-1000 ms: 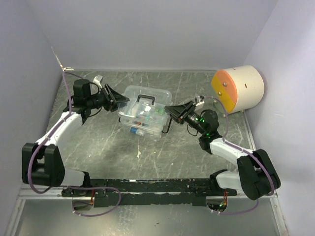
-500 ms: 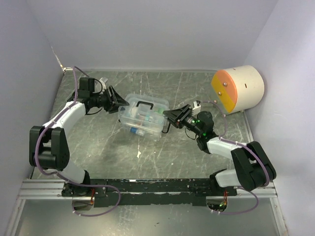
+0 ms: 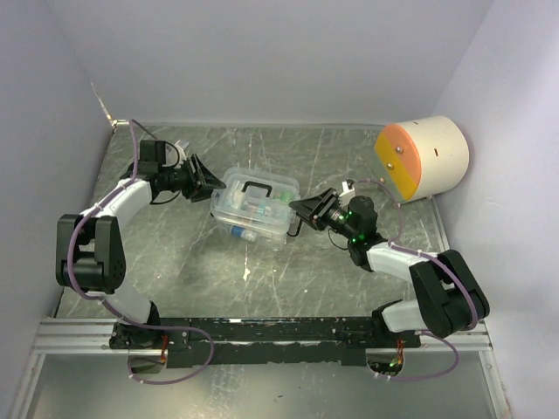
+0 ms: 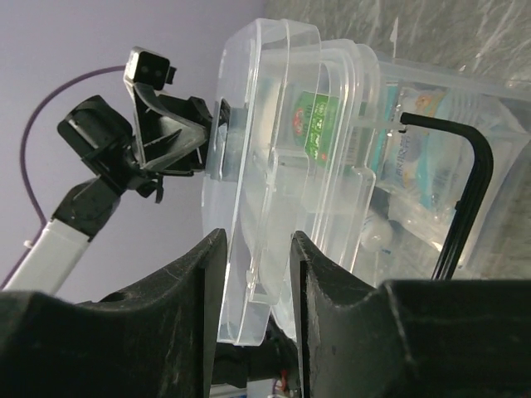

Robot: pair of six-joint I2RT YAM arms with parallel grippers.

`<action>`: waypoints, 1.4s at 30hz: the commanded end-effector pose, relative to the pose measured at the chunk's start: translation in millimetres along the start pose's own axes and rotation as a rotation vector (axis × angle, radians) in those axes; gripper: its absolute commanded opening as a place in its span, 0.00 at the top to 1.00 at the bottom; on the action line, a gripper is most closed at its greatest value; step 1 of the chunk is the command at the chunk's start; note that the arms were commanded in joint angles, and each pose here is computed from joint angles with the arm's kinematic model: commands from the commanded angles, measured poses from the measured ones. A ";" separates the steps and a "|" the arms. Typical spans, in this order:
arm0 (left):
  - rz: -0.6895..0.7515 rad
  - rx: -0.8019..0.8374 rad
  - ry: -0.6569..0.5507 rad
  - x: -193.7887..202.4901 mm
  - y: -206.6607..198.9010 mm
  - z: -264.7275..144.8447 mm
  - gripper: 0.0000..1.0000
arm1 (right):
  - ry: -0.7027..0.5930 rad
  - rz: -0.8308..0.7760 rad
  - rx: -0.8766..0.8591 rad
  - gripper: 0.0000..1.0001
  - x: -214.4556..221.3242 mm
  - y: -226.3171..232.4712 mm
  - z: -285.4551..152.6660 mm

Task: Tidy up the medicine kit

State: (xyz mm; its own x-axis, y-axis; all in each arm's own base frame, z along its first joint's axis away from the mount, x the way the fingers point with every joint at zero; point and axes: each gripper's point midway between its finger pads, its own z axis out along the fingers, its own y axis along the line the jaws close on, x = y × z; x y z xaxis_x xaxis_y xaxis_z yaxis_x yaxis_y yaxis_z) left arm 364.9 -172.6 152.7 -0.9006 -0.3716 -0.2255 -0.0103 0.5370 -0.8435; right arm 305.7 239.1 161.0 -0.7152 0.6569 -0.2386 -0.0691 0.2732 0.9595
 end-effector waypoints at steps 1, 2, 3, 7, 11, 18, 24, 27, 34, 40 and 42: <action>0.078 -0.005 -0.020 -13.0 -7.5 -3.8 0.40 | -0.020 -0.098 0.004 0.65 -7.8 5.2 3.7; 0.077 -0.007 -0.018 -13.0 -6.4 -3.0 0.40 | -0.019 -0.101 0.011 0.64 -7.9 4.6 3.7; 0.073 -0.001 -0.012 -12.4 -6.8 -2.4 0.40 | -0.019 -0.100 0.020 0.63 -8.0 3.3 3.5; 0.050 0.003 -0.007 -14.6 -7.5 -0.8 0.40 | -0.013 -0.090 0.035 0.58 -8.3 5.6 2.7; 0.048 -0.009 -0.013 -18.6 -7.7 -0.4 0.41 | -0.016 -0.100 0.061 0.57 -10.7 4.8 2.6; 0.061 -0.070 -0.012 -17.5 3.4 -1.9 0.40 | 0.011 -0.115 0.120 0.57 -8.8 -1.3 1.7; 0.072 -0.064 0.016 -10.2 10.2 0.9 0.38 | 0.078 -0.103 0.131 0.55 -0.3 2.0 1.2; 0.080 -0.081 0.013 -10.1 12.9 0.0 0.38 | 0.078 -0.102 0.149 0.52 -1.2 3.6 -0.8; 0.090 -0.059 0.030 -7.1 11.8 1.0 0.37 | 0.033 -0.142 0.255 0.49 -12.1 -4.9 -9.5; 0.099 -0.048 0.050 -2.7 11.6 0.6 0.37 | 0.049 -0.149 0.279 0.48 -9.5 -13.4 -9.0; 0.103 -0.047 0.052 -2.0 11.4 0.0 0.37 | 0.058 -0.158 0.282 0.48 -8.5 -15.1 -8.5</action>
State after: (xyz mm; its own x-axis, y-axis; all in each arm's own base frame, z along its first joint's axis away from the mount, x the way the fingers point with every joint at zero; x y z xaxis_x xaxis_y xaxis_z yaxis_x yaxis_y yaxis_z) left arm 369.3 -165.1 141.4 -0.9129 -0.3012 -0.2754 0.0344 0.6156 -0.7873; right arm 304.6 226.0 152.8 -0.7515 0.5665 -0.3382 0.0132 0.5255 0.8507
